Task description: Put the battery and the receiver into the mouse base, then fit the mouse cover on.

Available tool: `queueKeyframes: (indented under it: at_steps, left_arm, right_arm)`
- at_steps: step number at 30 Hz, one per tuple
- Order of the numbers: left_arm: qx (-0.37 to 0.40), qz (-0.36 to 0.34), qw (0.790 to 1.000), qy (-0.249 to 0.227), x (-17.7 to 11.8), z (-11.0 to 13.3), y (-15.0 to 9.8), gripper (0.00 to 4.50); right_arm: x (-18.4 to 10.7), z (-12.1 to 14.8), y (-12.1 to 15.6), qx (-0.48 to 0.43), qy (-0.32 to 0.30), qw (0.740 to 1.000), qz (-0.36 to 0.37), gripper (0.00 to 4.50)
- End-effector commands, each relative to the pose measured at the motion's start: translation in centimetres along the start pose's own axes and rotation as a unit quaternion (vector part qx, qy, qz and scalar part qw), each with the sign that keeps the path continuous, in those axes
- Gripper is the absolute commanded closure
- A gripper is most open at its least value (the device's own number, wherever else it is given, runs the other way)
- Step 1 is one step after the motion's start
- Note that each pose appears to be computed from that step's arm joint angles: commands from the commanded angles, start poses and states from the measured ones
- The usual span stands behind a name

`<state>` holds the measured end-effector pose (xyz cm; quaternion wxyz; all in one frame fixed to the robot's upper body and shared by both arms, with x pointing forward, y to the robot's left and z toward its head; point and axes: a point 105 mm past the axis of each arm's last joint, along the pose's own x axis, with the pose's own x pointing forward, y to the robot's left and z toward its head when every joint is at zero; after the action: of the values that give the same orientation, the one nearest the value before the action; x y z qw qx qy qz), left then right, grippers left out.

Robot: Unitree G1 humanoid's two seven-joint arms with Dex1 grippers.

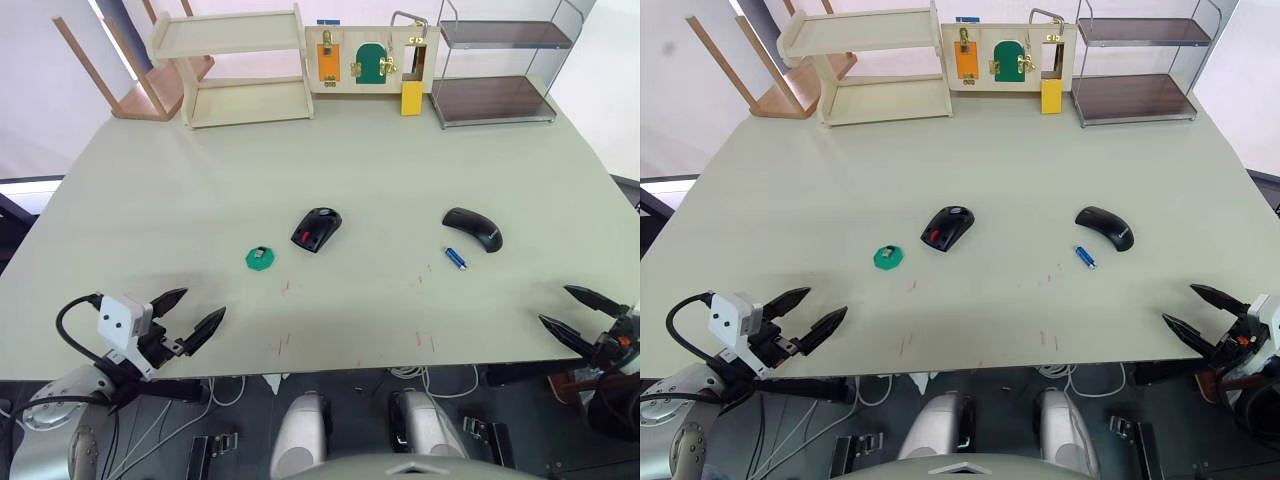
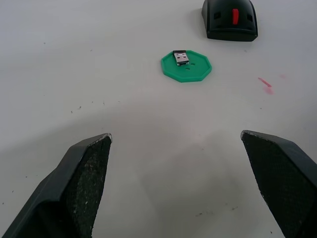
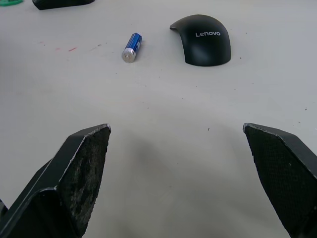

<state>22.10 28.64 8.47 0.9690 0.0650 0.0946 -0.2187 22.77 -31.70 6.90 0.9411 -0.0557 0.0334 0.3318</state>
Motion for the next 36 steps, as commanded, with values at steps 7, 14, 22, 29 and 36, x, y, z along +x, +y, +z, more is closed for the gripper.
queueKeyframes:
  at_steps: [7, 14, 22, 29, 36]
  left_arm:
    - [0.011, 0.002, 1.0, -0.013, -0.3, 0.7, 0.0, 0.07]
    - [0.011, 0.0, 1.0, -0.015, -0.1, 0.7, -0.1, 0.07]
    - [0.02, -0.01, 0.999, -0.033, 0.3, 2.0, -0.7, 0.07]
    - [0.015, -0.059, 0.997, -0.041, 1.3, 4.0, -3.7, 0.07]
    - [0.006, -0.064, 0.996, -0.064, 2.6, 6.6, -5.6, 0.07]
  right_arm:
    - [-0.5, 0.9, -0.4, -0.019, -0.021, 1.0, -0.009, 0.0]
    - [-0.3, 0.8, -0.4, -0.019, -0.024, 1.0, -0.006, 0.0]
    - [-0.1, 1.5, 0.1, -0.019, -0.042, 0.999, 0.027, 0.0]
    - [-0.1, 3.0, 1.0, -0.012, -0.075, 0.993, 0.091, 0.0]
    - [0.0, 4.8, 1.7, -0.015, -0.096, 0.983, 0.158, 0.0]
